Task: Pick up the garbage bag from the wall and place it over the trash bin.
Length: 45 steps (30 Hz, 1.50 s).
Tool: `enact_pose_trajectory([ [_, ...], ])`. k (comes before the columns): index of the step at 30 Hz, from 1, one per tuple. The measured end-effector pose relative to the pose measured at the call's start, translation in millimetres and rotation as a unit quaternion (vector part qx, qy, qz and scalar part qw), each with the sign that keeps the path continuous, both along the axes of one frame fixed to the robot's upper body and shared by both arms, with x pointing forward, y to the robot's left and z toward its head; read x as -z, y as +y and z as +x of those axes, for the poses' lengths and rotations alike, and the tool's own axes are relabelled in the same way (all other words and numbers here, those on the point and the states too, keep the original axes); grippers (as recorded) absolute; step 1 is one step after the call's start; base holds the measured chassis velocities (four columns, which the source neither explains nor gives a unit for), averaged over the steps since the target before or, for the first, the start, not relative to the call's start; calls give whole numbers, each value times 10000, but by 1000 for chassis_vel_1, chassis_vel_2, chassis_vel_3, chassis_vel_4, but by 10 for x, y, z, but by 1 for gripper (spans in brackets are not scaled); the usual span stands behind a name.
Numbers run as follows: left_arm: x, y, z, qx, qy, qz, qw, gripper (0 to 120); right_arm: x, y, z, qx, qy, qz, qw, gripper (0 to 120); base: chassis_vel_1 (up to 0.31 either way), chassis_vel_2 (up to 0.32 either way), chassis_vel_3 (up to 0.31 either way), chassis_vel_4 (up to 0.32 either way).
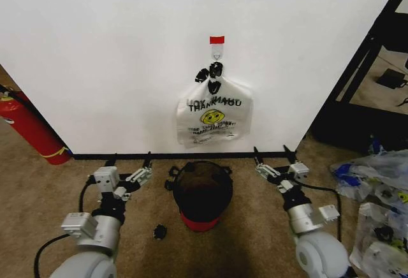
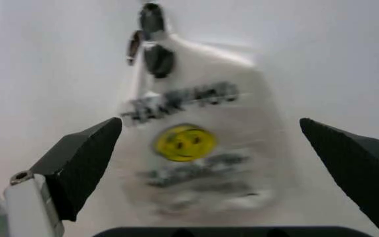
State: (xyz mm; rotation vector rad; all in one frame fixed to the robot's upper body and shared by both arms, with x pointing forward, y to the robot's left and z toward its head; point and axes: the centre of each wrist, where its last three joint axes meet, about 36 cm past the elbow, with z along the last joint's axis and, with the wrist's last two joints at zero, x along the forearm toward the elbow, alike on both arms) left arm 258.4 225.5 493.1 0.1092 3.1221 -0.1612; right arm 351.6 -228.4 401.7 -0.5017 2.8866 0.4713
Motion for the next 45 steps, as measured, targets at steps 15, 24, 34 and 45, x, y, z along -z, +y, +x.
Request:
enact_pose_trajectory([
  [15,114,-116,-22,184,32,149,9997,100,15,576,1634,-1068,56,2182,9700,100,0,0,0,0],
  [24,196,-108,38,101,46,185,9998,100,-245,1155,2262,-1154,39,2323,9658,94,0,0,0,0],
  [34,233,-25,134,62,4,221,9997,100,-187,1208,2389,-1024,129,1940,9756,84,0,0,0,0],
  [45,299,13,202,73,36,245,9997,100,-232,1237,2451,-994,55,1825,9782,73,0,0,0,0],
])
